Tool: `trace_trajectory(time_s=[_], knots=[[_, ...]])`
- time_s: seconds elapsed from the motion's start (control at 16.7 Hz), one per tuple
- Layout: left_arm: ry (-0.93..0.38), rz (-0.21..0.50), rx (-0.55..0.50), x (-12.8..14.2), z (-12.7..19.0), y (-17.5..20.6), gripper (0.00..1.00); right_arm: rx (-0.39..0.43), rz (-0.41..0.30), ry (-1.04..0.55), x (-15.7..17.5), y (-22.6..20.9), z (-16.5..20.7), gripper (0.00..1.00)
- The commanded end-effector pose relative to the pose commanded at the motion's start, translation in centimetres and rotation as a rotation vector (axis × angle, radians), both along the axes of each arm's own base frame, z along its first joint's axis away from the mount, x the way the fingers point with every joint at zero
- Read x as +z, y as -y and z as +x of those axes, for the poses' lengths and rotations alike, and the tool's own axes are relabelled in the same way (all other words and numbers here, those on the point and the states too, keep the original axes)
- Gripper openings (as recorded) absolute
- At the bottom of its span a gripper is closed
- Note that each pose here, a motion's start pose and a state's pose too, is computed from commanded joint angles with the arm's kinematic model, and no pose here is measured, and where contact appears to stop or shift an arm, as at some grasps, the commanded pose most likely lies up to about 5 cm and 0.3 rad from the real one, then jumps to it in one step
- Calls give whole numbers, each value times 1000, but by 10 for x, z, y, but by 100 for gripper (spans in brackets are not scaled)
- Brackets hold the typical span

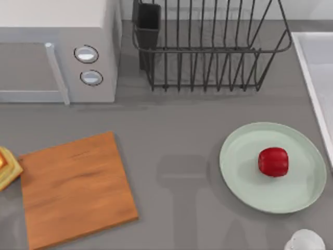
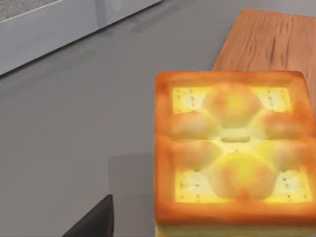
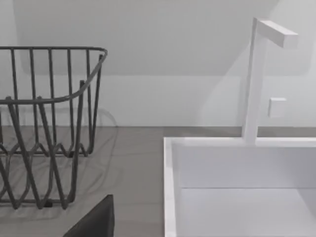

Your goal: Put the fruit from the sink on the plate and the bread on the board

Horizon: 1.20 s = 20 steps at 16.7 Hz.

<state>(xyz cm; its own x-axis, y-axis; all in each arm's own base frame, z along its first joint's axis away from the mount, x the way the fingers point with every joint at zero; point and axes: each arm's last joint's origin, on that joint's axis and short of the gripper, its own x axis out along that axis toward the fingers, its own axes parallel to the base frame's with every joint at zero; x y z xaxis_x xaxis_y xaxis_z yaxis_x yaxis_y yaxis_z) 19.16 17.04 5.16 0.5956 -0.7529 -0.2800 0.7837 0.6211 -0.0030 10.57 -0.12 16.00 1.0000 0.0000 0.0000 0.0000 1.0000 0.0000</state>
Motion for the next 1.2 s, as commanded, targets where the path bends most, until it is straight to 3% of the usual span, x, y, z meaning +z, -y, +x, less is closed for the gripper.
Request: trace_trajectory(time_s=[0.18,0.6,1.2], knots=[[27,-40,17,-12,-1,-3,100,0,0,0,0,0,0,100],[44,-21,14,-7,2,-5,100,0,0,0,0,0,0,100],[29,-41,18,1,7,31,100,0,0,0,0,0,0,100]])
